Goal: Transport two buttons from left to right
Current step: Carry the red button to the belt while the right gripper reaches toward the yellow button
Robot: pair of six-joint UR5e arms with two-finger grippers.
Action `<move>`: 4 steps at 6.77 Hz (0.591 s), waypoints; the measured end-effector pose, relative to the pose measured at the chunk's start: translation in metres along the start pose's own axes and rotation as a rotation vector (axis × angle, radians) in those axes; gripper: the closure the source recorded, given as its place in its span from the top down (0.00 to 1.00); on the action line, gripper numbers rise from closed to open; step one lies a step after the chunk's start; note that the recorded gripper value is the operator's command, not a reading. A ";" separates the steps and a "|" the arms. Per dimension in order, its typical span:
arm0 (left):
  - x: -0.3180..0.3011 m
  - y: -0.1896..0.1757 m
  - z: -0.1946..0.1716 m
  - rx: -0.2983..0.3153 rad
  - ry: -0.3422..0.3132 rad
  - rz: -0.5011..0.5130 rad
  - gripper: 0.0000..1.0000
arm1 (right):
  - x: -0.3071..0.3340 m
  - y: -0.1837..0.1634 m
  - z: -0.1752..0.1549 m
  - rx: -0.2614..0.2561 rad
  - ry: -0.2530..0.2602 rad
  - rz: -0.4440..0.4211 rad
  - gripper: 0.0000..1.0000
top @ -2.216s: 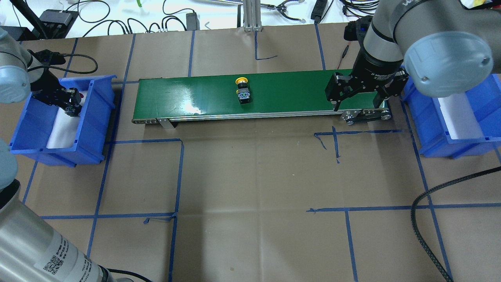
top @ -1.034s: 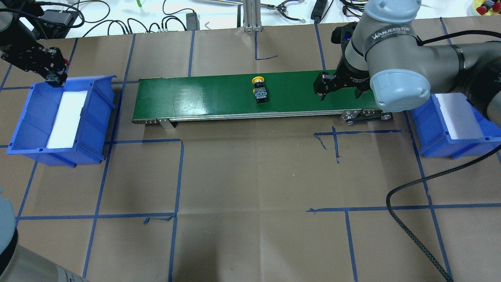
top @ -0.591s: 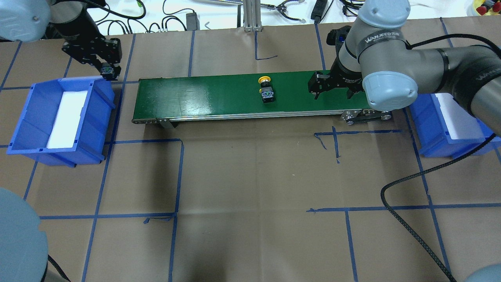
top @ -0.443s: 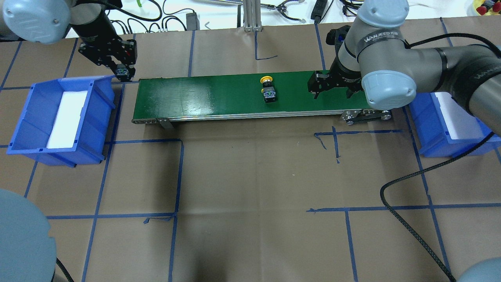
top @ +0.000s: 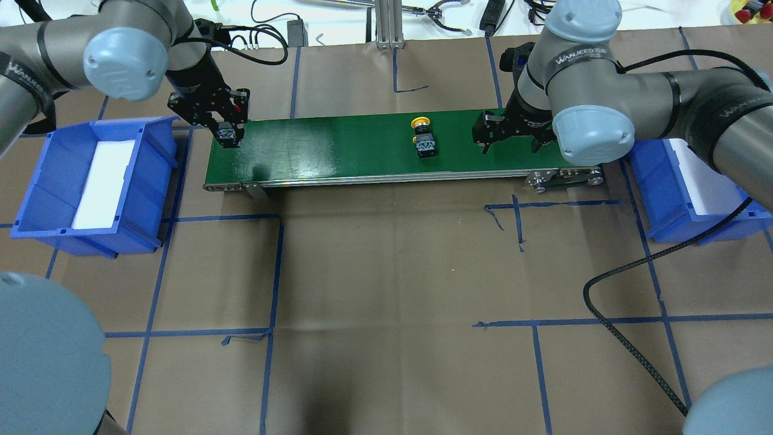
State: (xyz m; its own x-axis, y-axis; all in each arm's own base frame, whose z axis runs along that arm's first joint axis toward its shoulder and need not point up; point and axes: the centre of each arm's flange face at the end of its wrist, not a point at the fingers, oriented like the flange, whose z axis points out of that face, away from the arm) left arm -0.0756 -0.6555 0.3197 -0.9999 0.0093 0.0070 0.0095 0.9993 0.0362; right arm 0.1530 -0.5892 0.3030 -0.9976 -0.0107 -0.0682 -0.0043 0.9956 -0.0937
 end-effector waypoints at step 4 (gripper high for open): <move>0.000 -0.014 0.065 0.069 -0.009 0.003 0.46 | -0.013 -0.026 0.005 0.016 -0.006 0.007 1.00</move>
State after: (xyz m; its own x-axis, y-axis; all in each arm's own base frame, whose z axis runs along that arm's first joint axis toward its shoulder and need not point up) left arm -0.0760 -0.6667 0.2539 -0.9999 0.0121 -0.0018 0.0121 0.9994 -0.0328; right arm 0.1662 -0.6155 0.3011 -0.9972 -0.0045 -0.0744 0.0037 0.9940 -0.1093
